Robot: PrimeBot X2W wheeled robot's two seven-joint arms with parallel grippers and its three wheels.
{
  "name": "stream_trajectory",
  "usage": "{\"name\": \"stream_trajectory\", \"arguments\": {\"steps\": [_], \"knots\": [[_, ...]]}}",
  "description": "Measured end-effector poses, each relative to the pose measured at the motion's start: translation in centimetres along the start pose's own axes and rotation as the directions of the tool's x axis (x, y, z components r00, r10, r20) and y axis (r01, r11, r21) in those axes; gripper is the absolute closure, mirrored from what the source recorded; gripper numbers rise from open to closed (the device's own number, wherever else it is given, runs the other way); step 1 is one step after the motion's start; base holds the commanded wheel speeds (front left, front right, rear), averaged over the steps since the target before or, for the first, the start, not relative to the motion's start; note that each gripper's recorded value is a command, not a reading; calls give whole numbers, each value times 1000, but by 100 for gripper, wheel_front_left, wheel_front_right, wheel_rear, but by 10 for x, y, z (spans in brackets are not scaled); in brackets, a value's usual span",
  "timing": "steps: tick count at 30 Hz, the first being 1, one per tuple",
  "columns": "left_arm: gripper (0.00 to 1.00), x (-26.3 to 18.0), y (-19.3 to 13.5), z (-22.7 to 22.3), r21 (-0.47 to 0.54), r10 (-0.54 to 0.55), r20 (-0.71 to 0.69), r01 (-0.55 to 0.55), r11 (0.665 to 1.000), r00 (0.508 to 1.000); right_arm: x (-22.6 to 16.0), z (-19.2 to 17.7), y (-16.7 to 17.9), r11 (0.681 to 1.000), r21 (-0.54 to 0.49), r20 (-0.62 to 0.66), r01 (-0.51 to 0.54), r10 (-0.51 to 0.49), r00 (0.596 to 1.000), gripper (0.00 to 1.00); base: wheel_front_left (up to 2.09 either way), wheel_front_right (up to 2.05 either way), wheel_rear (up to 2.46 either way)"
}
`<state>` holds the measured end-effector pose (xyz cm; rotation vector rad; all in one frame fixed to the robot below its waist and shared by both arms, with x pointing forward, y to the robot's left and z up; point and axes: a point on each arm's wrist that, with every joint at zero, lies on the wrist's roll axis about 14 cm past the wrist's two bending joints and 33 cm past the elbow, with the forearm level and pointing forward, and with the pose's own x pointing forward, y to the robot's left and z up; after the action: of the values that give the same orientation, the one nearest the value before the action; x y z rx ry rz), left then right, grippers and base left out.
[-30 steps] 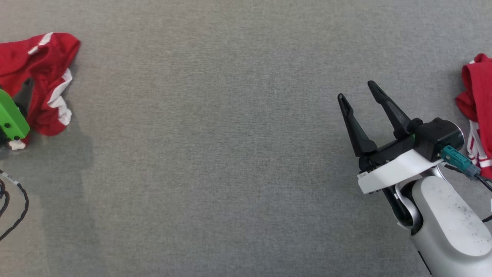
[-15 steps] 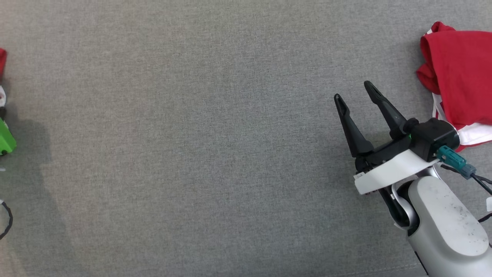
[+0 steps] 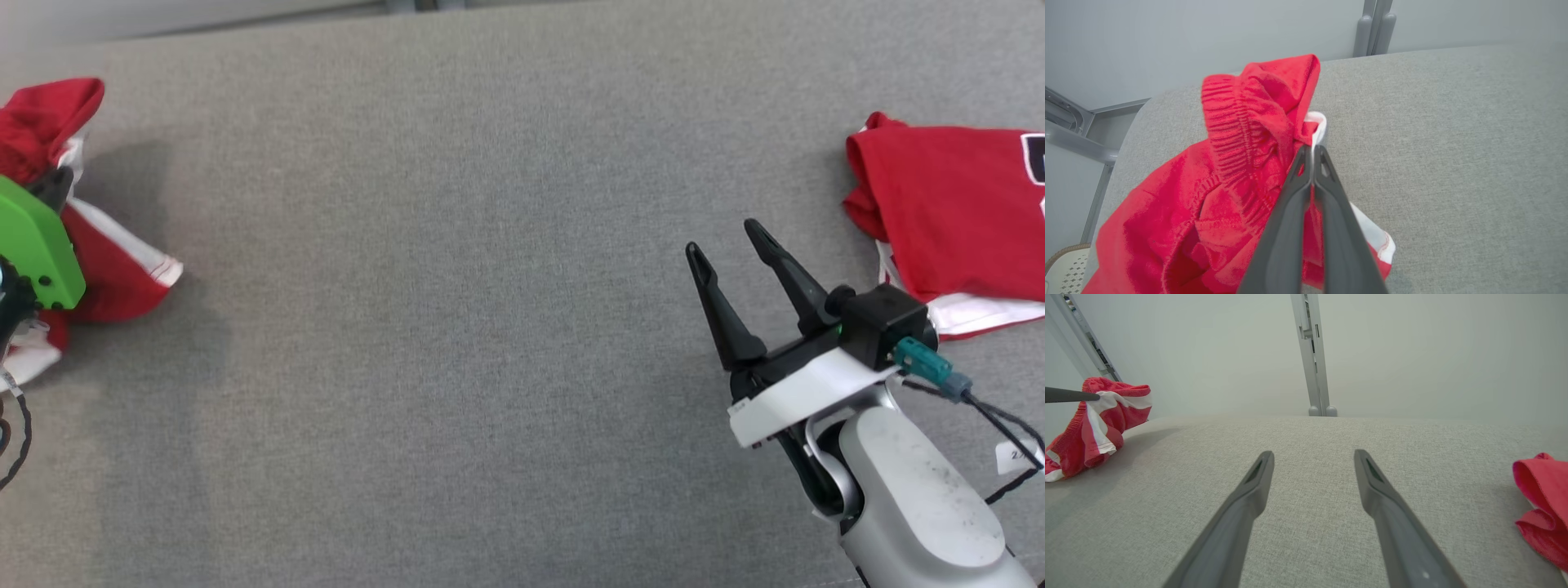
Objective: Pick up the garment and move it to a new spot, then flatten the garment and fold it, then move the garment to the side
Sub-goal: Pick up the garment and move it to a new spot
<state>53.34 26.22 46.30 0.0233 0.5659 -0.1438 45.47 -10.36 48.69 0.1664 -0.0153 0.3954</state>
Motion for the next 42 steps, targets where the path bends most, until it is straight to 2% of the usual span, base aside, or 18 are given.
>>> {"name": "stream_trajectory", "arguments": {"steps": [5, 9, 13, 17, 20, 23, 25, 27, 28, 30, 32, 34, 35, 36, 37, 39, 42], "knots": [[100, -28, -38, 56, 44, -113, 158, 108, 993, 981, -13, 20, 6, 1000, -4, 43, 13, -13, 999, 0, 0, 0, 0], [100, -55, -81, 94, 108, -231, 263, 209, 972, 937, -27, 37, 4, 999, -14, 81, 36, -35, 996, 0, 0, 0, 0], [100, -80, -136, 116, 175, -356, 336, 314, 933, 872, -43, 54, -8, 996, -33, 119, 83, -78, 990, 0, 0, 0, 0], [100, -97, -194, 119, 190, -468, 370, 428, 884, 803, -59, 65, -25, 989, -49, 144, 141, -132, 981, 0, 0, 0, 0], [100, -104, -236, 102, 164, -541, 357, 520, 838, 761, -71, 70, -35, 982, -51, 157, 181, -171, 973, 0, 0, 0, 0], [100, -106, -280, 71, 97, -609, 333, 616, 781, 720, -80, 72, -44, 976, -52, 162, 213, -202, 966, 0, 0, 0, 0], [100, -102, -303, 50, 38, -629, 324, 654, 755, 707, -83, 70, -49, 972, -55, 155, 228, -217, 964, 0, 0, 0, 0], [100, -93, -318, 24, 42, -635, 282, 652, 757, 719, -84, 67, -50, 971, -53, 145, 232, -222, 964, 0, 0, 0, 0], [100, -88, -327, 11, 10, -637, 272, 659, 752, 722, -84, 65, -51, 971, -52, 140, 235, -225, 964, 0, 0, 0, 0], [100, -82, -344, -13, 41, -652, 227, 662, 748, 723, -83, 62, -53, 970, -52, 131, 239, -230, 964, 0, 0, 0, 0], [100, -76, -360, -30, 0, -664, 217, 680, 733, 716, -83, 57, -55, 969, -52, 119, 243, -236, 965, 0, 0, 0, 0], [100, -72, -370, -58, 39, -684, 140, 686, 727, 716, -82, 54, -56, 969, -52, 107, 242, -236, 966, 0, 0, 0, 0], [100, -69, -373, -70, 27, -686, 114, 688, 725, 718, -81, 51, -55, 970, -50, 100, 240, -234, 967, 0, 0, 0, 0], [53, -68, -374, -80, 44, -690, 81, 689, 724, 720, -80, 49, -54, 970, -48, 96, 237, -232, 968, 0, 0, 0, 0], [0, -66, -374, -89, 60, -691, 59, 689, 722, 720, -78, 48, -53, 972, -46, 91, 231, -227, 970, 0, 0, 0, 0], [0, -65, -376, -88, 53, -693, 74, 691, 721, 718, -76, 47, -52, 973, -45, 89, 228, -223, 971, 0, 0, 0, 0], [0, -65, -374, -70, 93, -688, 134, 682, 725, 713, -76, 48, -52, 973, -45, 91, 226, -221, 971, 0, 0, 0, 0]]}}
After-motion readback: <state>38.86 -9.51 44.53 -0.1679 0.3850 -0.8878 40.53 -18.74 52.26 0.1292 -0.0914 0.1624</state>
